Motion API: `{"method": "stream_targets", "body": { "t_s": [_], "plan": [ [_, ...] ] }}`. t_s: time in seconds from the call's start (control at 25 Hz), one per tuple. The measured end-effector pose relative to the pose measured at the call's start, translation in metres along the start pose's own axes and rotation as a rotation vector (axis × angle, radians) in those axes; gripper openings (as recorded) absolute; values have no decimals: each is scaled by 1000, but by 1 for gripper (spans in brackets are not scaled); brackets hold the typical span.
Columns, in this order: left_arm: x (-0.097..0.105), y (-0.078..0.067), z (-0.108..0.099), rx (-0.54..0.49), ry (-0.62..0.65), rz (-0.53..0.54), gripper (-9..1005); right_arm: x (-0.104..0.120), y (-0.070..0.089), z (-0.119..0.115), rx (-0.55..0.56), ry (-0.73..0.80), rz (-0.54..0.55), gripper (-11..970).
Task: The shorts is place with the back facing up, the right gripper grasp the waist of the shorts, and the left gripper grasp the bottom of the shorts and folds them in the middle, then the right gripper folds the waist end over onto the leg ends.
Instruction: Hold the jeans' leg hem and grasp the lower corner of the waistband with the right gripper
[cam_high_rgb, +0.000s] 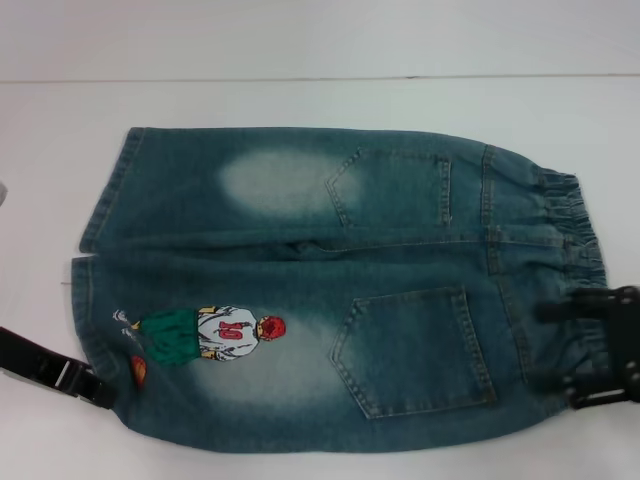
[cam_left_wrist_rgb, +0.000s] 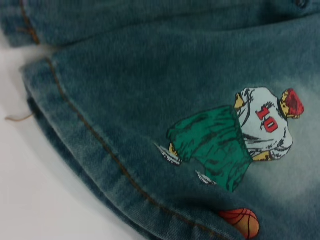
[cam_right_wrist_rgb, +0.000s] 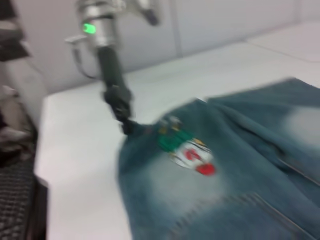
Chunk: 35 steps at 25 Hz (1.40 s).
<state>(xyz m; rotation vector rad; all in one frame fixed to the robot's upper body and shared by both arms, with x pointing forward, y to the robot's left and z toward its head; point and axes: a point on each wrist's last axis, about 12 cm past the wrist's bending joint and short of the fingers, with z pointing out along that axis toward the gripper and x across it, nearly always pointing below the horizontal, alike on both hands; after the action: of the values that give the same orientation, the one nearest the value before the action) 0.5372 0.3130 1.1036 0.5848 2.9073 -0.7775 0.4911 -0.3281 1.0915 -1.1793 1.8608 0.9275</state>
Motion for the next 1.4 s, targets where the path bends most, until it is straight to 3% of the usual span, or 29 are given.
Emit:
{"method": "stream_targets", "body": {
  "t_s": [0.24,0.48,0.8,1.4],
  "plan": [
    [-2,0,0,-9,-9,8,61,-19,-3,-38,140,170,108,915],
    [-3,-1,1,-8,-10,23,61,-38,-7,-53,157,385,225,912],
    [-6,-2,1,-12,-6,32,61,-40,-16,-52,198,587,328,905],
    [-8,-4,1,-16,0,48,61,-24,-27,-26,180,617,339,892]
  ]
}}
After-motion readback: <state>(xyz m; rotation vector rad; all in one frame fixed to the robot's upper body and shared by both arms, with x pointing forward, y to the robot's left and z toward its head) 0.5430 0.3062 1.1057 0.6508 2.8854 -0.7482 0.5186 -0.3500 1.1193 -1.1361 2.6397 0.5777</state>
